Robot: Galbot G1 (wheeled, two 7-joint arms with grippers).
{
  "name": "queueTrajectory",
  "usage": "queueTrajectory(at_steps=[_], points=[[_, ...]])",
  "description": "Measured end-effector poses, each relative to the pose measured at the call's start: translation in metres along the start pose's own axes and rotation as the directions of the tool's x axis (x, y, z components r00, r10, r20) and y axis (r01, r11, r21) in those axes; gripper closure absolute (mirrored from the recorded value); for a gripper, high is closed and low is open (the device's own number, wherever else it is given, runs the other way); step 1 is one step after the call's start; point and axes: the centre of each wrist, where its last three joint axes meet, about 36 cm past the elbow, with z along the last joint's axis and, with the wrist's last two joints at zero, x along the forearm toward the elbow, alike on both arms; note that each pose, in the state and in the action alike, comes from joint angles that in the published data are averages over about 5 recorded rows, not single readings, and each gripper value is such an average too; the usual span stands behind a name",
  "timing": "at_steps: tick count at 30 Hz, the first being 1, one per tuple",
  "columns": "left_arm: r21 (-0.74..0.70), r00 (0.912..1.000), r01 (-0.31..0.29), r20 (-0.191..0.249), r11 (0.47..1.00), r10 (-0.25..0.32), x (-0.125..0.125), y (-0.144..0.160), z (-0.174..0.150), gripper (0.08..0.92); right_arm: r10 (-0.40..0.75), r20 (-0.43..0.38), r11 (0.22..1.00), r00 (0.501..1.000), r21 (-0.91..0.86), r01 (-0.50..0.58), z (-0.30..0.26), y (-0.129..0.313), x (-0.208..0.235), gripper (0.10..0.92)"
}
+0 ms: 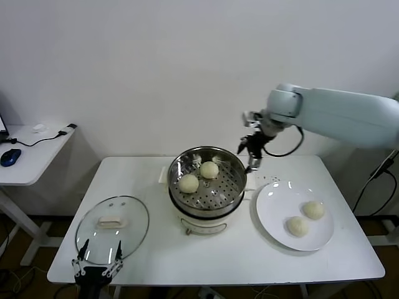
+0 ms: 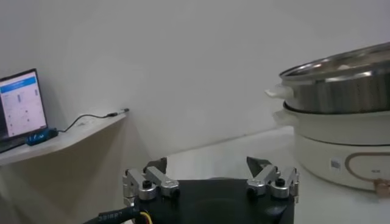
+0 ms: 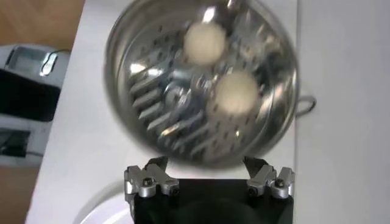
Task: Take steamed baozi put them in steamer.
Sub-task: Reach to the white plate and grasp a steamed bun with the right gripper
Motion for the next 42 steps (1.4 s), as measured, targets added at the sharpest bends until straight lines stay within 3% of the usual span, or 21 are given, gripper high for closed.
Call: queueTrajectory(at_steps=[9, 19, 42], points=[[-0.015, 0.9999, 0.000, -0.010, 1.000, 0.000, 0.004, -0.001, -0.001, 0.177, -0.021, -0.031, 0.999, 0.999, -0.050, 0.019, 0.092, 0.063, -0.043, 0.200], [-0.026, 0.9997, 0.000, -0.023, 1.000, -0.001, 0.006, -0.003, 0.001, 0.177, -0.054, -0.087, 0.994, 0.995, -0.102, 0.045, 0.151, 0.110, -0.094, 0.200], [-0.043, 0.9990, -0.008, -0.044, 0.999, 0.006, 0.007, -0.006, 0.008, 0.177, -0.094, -0.143, 0.988, 0.985, -0.135, 0.075, 0.175, 0.119, -0.162, 0.213]])
